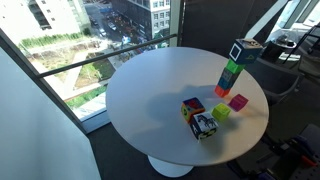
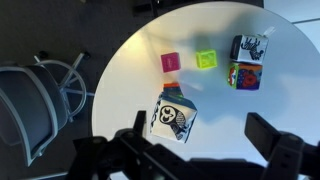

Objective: Pick up the block with the number four on it and put it on the green block

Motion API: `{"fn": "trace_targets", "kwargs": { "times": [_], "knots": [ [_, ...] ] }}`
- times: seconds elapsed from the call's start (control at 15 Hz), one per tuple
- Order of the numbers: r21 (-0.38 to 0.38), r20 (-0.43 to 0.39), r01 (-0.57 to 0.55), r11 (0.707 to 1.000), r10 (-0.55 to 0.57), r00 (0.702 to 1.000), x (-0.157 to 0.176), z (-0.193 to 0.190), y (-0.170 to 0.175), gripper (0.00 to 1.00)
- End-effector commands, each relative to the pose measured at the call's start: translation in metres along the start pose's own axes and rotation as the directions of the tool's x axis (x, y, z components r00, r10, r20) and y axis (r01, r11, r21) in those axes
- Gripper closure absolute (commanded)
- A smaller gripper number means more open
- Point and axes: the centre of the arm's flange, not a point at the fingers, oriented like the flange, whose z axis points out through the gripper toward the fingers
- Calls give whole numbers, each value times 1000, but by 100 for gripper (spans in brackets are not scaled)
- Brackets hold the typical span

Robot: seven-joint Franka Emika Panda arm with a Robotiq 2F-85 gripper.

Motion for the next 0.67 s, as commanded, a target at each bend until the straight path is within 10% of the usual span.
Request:
{"fn": "trace_targets", "kwargs": {
  "times": [0.0, 0.6],
  "knots": [
    [40, -46, 16, 999, -15, 999, -9, -1, 3, 0],
    [19, -22, -1, 1000, 1, 1000, 0, 1, 0, 0]
  ]
}}
